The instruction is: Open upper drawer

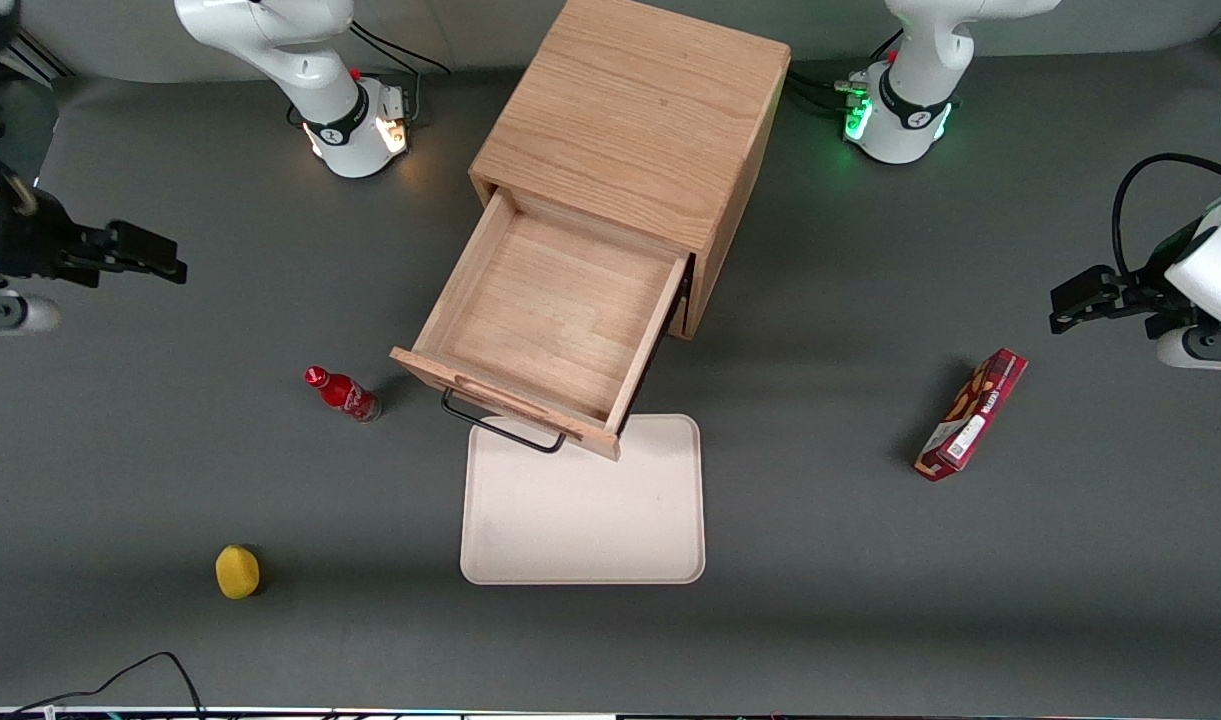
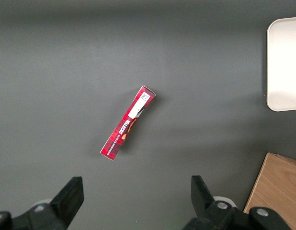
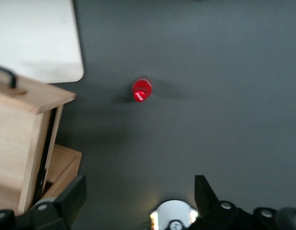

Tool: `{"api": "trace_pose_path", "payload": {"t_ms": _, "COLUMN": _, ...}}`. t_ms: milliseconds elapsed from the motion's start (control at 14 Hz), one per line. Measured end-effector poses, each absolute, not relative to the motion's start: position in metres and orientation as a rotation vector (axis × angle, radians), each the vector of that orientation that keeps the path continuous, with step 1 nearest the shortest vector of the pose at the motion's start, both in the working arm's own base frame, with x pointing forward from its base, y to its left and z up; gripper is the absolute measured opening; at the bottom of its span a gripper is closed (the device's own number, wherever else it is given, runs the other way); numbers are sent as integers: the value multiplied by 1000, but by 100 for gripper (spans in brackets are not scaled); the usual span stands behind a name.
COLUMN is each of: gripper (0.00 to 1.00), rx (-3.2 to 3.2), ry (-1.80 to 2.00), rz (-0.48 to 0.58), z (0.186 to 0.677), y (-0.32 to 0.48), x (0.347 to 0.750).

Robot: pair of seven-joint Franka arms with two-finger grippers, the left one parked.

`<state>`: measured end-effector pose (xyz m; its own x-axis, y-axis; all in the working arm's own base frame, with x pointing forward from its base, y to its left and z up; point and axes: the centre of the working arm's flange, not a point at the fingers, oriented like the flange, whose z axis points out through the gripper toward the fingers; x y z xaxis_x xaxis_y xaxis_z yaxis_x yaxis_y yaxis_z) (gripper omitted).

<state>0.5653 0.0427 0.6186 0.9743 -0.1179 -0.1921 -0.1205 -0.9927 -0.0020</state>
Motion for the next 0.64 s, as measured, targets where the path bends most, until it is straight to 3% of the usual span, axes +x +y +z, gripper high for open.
{"api": "trace_pose_path", "payload": {"t_ms": 286, "gripper": 100, "rx": -3099, "ry": 269, "rz": 131, "z": 586, "y": 44, "x": 524}}
{"api": "trace_pose_path", "payload": {"t_ms": 643, "gripper": 100, "rx": -3073, "ry": 375, "rz": 44, "z": 604, "y": 4, "x": 505}}
